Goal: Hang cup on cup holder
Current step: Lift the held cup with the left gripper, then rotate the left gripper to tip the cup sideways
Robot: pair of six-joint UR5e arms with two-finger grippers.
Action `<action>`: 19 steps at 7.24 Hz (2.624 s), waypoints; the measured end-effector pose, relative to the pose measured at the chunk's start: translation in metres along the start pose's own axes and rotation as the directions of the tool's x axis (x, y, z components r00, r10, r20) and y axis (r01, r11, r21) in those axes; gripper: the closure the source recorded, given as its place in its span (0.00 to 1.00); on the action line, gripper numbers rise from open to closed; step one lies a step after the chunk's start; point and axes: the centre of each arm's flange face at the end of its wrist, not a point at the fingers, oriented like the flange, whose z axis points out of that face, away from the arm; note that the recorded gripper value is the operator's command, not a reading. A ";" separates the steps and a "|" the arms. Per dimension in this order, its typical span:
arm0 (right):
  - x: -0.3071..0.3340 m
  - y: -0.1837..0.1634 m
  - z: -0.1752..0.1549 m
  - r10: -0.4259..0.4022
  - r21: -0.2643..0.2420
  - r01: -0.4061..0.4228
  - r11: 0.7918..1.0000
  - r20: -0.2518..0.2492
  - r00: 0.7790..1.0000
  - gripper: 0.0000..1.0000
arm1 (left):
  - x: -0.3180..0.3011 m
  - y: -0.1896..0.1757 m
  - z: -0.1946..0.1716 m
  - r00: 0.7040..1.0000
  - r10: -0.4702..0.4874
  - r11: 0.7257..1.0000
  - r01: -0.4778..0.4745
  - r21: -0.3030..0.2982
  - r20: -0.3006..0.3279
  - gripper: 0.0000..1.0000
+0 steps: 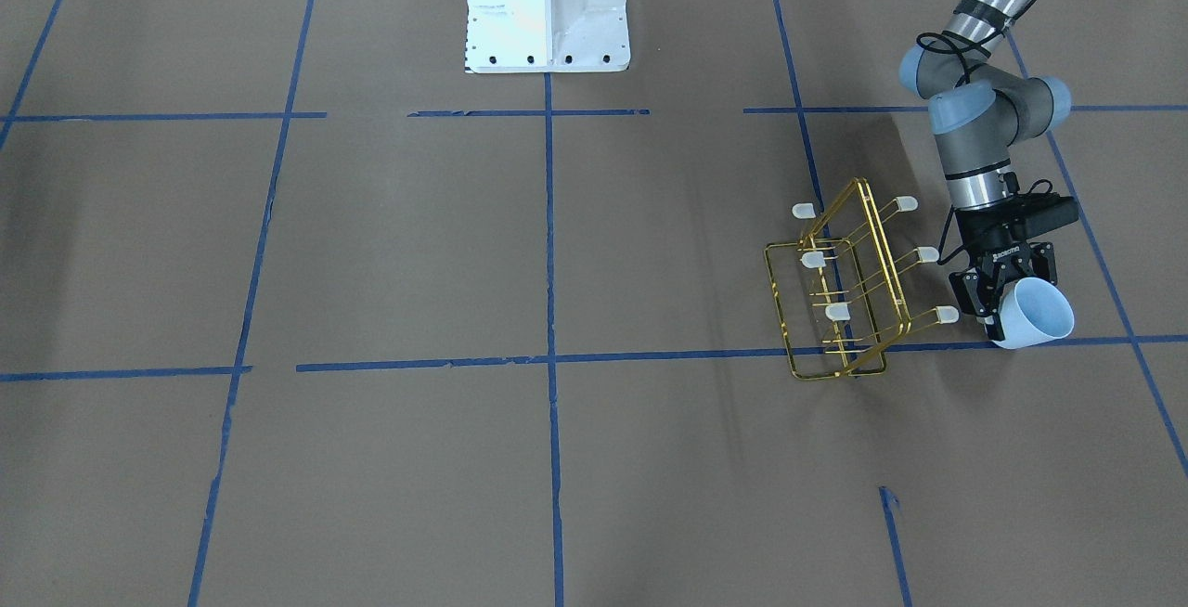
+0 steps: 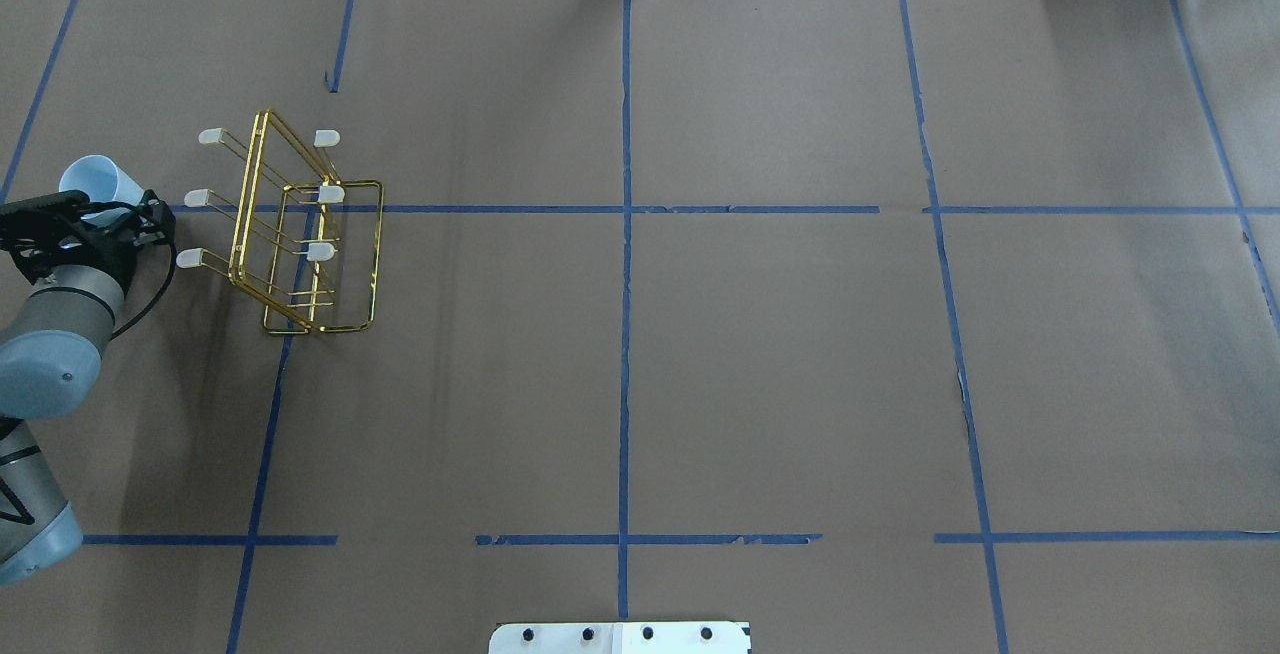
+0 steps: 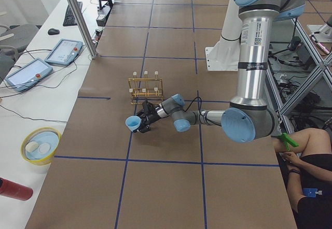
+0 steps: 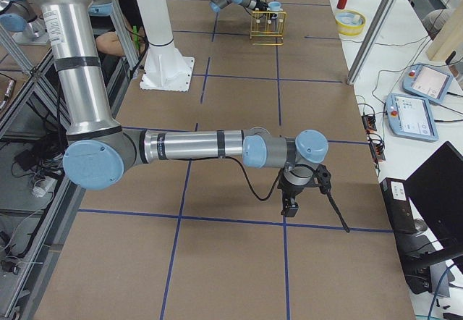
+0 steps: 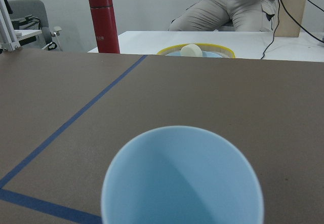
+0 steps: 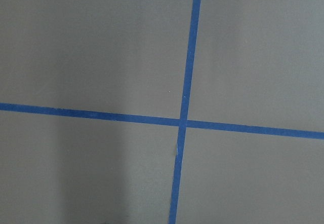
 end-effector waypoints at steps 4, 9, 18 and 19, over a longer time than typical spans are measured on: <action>0.000 0.000 0.000 -0.001 0.001 0.001 1.000 0.000 1.000 0.00 | -0.006 -0.085 -0.059 0.994 0.032 0.999 -0.033 -0.015 -0.101 1.00; 0.000 0.000 0.000 -0.001 0.001 0.001 1.000 0.000 1.000 0.00 | -0.028 -0.150 -0.162 0.883 -0.288 0.957 0.254 -0.139 -0.370 1.00; 0.000 0.000 0.000 -0.001 0.001 0.001 1.000 0.000 1.000 0.00 | -0.029 -0.135 -0.226 -0.166 -0.985 -0.086 0.705 -0.704 -0.046 1.00; 0.000 0.000 0.000 -0.001 0.001 0.001 1.000 0.000 1.000 0.00 | -0.028 -0.129 -0.228 -0.276 -0.961 -0.218 0.677 -0.703 0.032 1.00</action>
